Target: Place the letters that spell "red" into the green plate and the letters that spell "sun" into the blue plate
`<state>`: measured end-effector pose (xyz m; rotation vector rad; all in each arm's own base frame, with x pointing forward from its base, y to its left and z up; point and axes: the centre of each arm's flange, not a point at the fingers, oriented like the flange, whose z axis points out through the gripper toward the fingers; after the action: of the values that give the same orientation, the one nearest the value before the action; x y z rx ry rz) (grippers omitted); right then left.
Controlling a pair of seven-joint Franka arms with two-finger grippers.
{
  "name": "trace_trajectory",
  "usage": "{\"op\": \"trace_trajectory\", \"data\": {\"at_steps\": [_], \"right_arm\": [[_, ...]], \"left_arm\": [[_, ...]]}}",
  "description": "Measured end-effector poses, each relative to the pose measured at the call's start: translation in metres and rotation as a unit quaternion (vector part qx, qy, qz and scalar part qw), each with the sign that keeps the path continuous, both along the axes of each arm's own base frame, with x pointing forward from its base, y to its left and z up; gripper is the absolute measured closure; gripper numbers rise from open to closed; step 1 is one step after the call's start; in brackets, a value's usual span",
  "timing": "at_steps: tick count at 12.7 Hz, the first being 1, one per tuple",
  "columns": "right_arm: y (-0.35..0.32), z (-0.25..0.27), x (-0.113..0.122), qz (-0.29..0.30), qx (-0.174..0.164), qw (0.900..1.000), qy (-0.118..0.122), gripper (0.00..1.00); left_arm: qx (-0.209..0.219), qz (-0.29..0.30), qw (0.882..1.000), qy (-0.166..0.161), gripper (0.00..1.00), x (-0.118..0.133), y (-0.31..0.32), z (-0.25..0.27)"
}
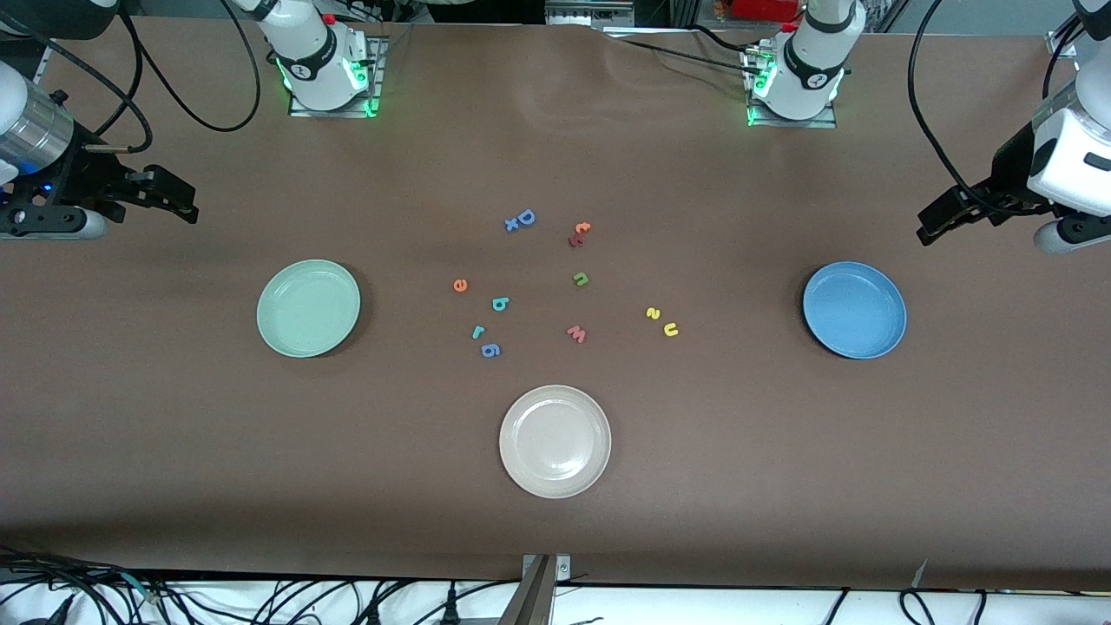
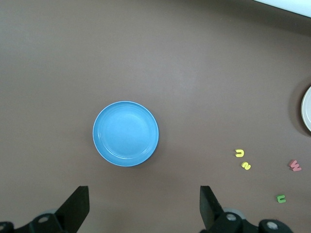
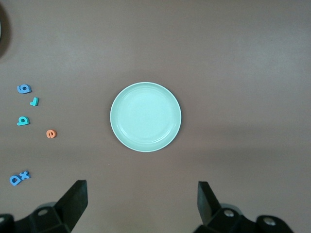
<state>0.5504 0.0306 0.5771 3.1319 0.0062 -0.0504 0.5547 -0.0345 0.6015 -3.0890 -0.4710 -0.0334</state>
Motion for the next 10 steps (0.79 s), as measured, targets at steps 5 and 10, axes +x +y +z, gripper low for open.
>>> {"op": "trace_trajectory", "data": {"at_steps": [5, 10], "right_arm": [[-0.0004, 0.0000, 0.0000, 0.000, -0.001, 1.000, 0.000, 0.00], [-0.0012, 0.0001, 0.0002, 0.000, -0.003, 1.000, -0.001, 0.00]], "left_arm": [[0.000, 0.003, 1.000, 0.002, 0.00, 0.0007, 0.0039, -0.0014], [0.000, 0.002, 1.000, 0.003, 0.00, 0.0009, 0.0027, -0.0021]]}}
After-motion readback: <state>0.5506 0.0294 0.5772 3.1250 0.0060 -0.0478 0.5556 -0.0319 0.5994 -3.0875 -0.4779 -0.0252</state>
